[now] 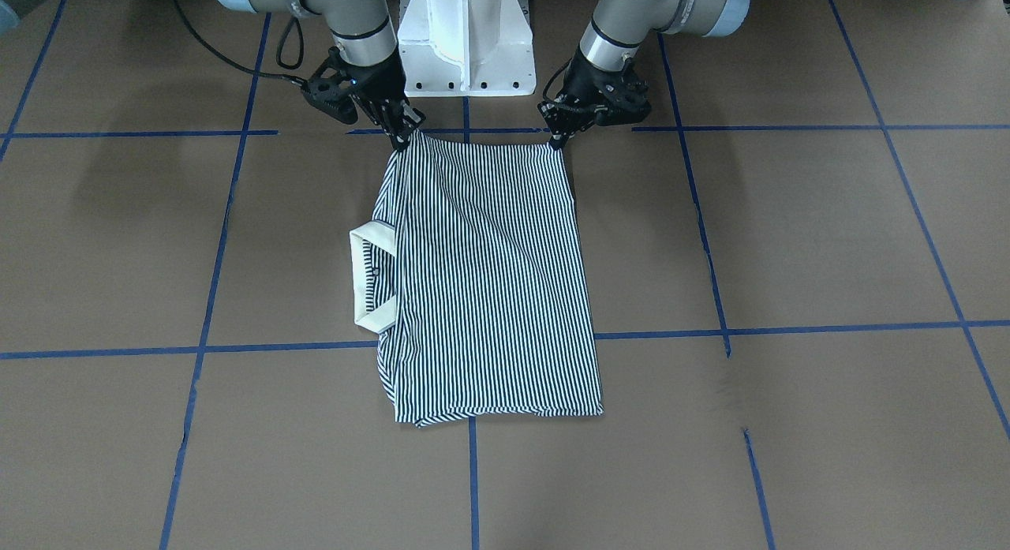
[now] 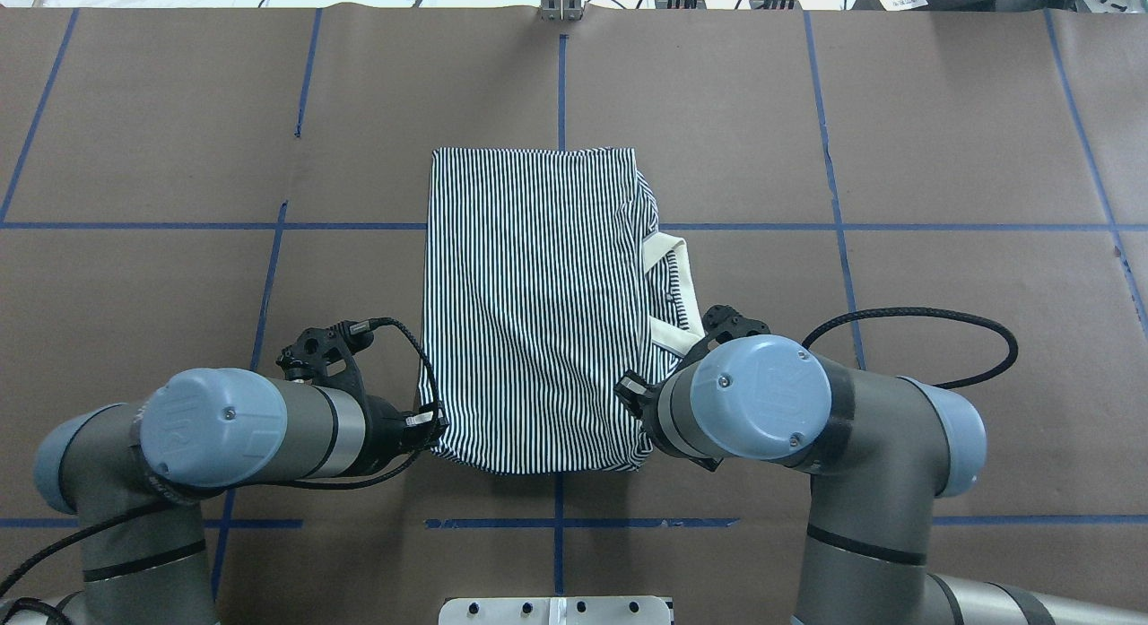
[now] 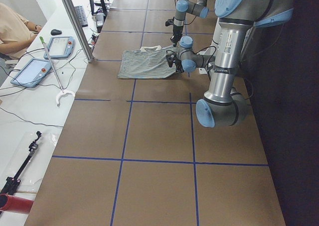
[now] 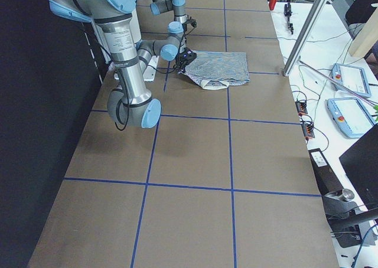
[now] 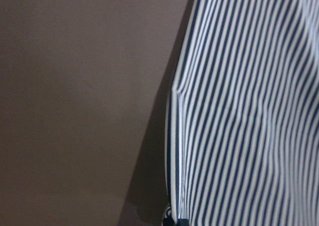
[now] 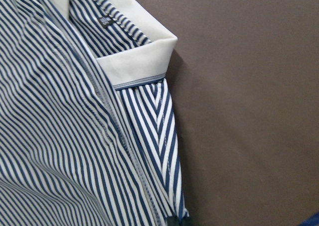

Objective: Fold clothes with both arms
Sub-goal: 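Lift the near shirt edge with both grippers and fold it away from the robot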

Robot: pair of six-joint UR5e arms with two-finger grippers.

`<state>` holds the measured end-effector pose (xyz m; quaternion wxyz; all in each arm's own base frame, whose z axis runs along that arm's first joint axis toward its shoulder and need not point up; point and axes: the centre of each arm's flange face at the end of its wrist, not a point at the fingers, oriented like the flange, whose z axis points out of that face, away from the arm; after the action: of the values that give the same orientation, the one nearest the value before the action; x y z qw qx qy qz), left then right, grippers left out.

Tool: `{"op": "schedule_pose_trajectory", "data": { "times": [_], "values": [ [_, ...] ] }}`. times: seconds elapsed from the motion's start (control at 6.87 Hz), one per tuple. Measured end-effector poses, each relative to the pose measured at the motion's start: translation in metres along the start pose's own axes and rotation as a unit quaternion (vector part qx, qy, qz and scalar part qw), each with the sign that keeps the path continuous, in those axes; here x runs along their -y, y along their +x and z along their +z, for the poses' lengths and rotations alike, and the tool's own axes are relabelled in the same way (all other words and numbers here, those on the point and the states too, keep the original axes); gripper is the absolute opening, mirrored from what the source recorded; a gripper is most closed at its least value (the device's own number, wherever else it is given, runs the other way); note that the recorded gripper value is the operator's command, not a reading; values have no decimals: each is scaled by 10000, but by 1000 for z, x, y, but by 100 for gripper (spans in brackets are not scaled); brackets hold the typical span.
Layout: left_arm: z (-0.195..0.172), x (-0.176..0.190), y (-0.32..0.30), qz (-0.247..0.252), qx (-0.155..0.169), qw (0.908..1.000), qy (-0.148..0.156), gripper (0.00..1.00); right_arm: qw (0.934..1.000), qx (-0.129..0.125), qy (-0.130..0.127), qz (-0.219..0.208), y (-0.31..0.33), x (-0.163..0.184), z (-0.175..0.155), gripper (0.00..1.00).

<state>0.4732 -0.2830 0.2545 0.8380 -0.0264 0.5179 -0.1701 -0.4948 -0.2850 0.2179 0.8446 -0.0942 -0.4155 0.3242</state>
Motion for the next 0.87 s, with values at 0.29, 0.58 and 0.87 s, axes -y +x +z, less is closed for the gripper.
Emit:
{"op": "schedule_pose_trajectory", "data": {
  "times": [0.29,0.58,0.87],
  "values": [
    [-41,35,45,62,-284,9991,310,0,9997,96,204,76,-19,26,-27,0],
    [-38,115,79,277,-228,9962,788,0,9986,129,476,186,-74,88,-33,0],
    [-18,180,93,478,-112,9925,1123,0,9977,164,551,350,-136,149,-10,0]
  ]
}}
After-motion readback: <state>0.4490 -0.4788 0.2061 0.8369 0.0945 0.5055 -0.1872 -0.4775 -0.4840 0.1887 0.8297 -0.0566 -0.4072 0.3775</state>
